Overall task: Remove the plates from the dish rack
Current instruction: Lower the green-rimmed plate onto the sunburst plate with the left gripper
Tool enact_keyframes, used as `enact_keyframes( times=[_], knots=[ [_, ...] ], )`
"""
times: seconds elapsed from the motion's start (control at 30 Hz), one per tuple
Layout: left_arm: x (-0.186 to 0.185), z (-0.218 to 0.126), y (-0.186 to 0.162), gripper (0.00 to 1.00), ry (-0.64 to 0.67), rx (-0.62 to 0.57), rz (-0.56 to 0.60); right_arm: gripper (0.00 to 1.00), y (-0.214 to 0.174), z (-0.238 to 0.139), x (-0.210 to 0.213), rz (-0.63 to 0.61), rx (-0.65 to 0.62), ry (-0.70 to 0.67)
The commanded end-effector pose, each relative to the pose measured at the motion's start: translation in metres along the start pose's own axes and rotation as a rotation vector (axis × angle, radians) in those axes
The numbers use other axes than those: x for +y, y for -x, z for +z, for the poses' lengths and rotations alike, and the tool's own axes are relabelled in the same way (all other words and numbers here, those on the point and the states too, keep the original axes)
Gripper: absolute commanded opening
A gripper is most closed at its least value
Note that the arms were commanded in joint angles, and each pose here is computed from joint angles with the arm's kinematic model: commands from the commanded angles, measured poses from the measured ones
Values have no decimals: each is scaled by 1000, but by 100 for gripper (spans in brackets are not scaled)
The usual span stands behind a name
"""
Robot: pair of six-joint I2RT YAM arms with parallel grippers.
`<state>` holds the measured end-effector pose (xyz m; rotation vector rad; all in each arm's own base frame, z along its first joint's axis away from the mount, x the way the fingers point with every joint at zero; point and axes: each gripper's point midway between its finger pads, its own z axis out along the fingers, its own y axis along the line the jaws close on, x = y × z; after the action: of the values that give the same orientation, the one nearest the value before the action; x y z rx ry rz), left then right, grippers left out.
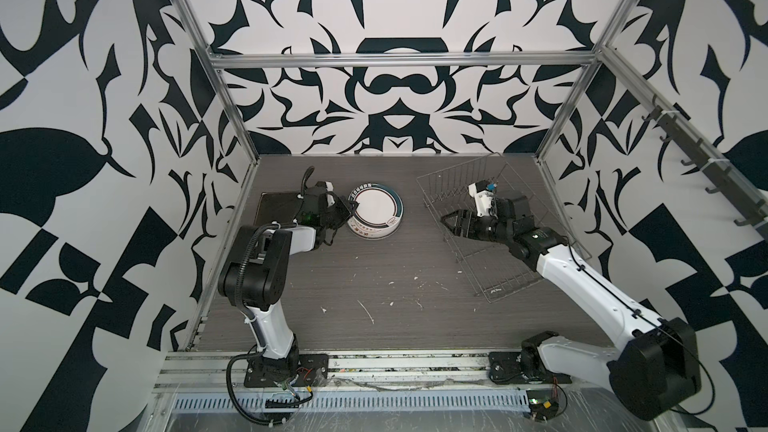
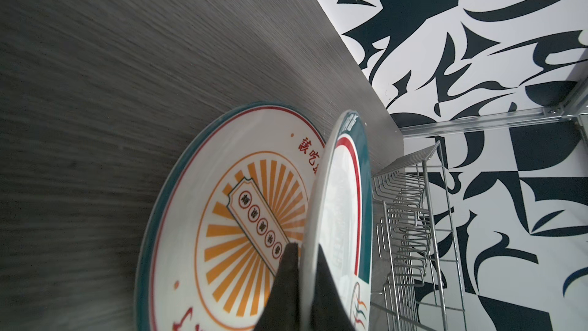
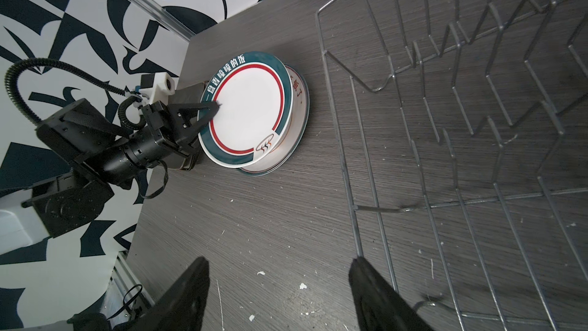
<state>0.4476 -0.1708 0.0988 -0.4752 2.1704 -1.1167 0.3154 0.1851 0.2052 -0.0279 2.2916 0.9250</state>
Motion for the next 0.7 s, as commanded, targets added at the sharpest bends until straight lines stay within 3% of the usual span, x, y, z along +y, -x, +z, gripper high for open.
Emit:
enact_keyframes(
  times=[0.0,0.67],
  knots=[
    [-7,5,8,0,-23,-1,28,73,20,-10,13,-52,-68,23],
    [12,16,3,1,31,23,17,73,20,-13,12,-61,-84,14]
  ],
)
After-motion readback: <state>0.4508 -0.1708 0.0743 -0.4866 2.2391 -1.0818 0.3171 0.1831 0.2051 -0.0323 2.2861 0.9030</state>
